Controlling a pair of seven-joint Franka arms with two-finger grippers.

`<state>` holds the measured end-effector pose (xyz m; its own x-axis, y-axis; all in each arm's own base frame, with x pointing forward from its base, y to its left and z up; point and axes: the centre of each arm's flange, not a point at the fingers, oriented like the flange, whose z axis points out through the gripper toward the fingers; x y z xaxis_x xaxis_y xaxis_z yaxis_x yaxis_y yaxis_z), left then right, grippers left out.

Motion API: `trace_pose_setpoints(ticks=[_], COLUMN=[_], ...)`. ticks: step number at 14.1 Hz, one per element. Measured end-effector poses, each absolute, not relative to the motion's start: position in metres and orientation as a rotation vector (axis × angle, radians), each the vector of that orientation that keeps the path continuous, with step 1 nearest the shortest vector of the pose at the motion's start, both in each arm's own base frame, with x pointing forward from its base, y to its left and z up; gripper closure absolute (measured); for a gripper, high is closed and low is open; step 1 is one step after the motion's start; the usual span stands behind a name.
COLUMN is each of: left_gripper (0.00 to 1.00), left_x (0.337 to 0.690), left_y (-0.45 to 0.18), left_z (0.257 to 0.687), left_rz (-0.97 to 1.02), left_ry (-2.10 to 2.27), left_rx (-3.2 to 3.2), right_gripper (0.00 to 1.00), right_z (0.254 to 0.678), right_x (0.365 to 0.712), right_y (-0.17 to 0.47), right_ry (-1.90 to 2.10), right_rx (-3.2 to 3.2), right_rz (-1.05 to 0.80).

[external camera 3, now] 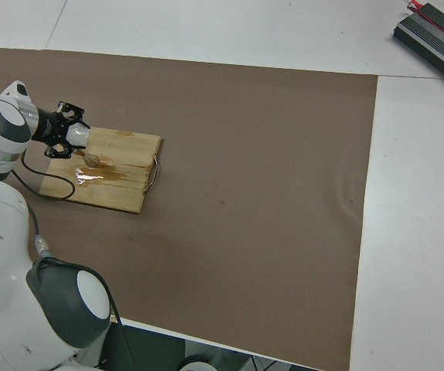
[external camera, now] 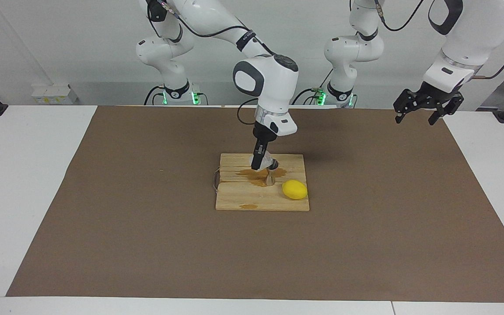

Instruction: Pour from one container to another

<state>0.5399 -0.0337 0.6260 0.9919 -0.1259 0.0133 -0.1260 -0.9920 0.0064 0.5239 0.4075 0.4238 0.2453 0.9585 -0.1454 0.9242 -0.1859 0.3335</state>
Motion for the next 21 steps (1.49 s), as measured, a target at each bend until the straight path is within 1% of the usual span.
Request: trace_pose_setpoints(ticks=[21], left_gripper=[0.00], left_x=[0.5399], left_y=[-0.0345], left_z=[0.6257], left_rz=[0.019], left_ry=[-0.200], left_rx=[3.128], right_gripper=[0.44], right_z=[0.4184], right_x=[0.5209], right_y=[0.4130], right_ry=[1.720], right_rx=[2.110], right_rz=[0.138])
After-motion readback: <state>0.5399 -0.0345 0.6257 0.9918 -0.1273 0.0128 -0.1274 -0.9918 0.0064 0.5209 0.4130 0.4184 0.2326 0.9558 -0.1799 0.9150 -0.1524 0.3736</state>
